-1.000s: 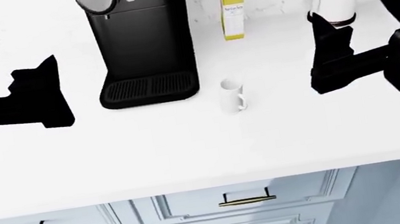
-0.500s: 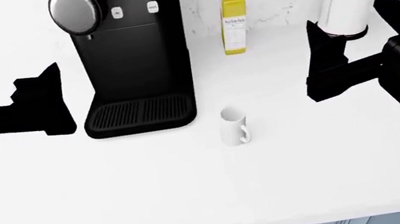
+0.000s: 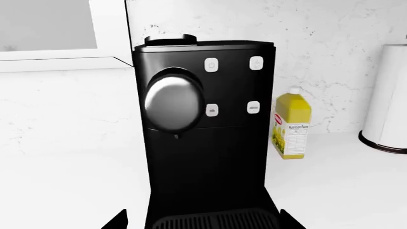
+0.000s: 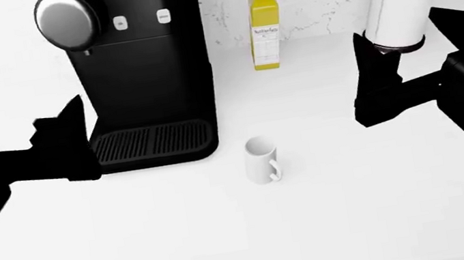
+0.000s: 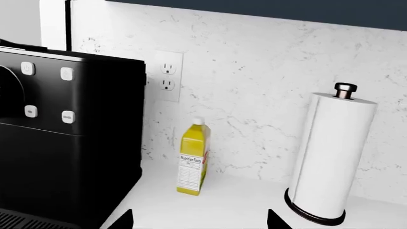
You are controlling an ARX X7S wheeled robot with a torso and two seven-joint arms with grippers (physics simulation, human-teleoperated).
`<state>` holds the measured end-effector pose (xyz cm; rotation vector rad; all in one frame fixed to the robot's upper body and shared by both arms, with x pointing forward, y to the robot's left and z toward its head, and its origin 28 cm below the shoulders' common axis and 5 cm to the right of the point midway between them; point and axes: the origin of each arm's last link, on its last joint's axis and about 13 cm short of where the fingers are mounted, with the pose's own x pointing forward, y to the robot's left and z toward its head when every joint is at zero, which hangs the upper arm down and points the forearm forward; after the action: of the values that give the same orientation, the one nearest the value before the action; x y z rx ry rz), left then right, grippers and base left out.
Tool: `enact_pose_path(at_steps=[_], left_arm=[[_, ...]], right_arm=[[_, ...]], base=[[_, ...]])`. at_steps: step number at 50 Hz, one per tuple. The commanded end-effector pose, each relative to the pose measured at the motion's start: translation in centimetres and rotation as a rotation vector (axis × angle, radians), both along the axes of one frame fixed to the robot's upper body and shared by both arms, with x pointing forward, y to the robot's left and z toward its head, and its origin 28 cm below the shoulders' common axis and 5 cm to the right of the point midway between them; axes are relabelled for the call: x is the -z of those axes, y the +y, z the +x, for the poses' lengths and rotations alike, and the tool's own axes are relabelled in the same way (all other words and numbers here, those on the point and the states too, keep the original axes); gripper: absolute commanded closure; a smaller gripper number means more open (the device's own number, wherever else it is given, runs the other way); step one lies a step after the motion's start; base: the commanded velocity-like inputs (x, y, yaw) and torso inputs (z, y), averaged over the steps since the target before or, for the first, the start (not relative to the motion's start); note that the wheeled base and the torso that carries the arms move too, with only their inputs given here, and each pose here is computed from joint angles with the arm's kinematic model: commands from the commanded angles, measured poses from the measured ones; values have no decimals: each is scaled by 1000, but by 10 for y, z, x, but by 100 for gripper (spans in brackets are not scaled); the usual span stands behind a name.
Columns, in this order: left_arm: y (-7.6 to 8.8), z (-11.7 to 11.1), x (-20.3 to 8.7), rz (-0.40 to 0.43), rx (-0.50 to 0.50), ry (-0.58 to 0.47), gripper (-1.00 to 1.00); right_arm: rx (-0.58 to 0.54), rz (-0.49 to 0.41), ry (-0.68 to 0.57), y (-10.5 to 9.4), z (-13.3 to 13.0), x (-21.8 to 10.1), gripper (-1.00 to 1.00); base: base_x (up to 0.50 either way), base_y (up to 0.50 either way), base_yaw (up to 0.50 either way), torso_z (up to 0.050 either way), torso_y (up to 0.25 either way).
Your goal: A wet mug is on the counter and needs to be dried. Pick it up and place it upside down in the open cabinet.
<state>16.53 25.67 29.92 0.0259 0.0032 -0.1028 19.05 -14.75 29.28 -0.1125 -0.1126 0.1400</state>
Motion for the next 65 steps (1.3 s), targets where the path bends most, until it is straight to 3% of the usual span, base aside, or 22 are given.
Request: enact_pose_path(at_steps=[1,38,65], left_arm=[[-1,0,2,1,5,5,-100],[-1,-3,-2,15,1,5,-100],[0,-7,8,-2,1,21,-100]], right_arm=[[0,2,4,0,0,2,-100],[-5,-34,7,1,-3,-4,-100],[-57,-40,102,9,5,29,-100]], base=[[70,-105,0,0,0],[111,-60,0,0,0],[32,-5,0,0,0]])
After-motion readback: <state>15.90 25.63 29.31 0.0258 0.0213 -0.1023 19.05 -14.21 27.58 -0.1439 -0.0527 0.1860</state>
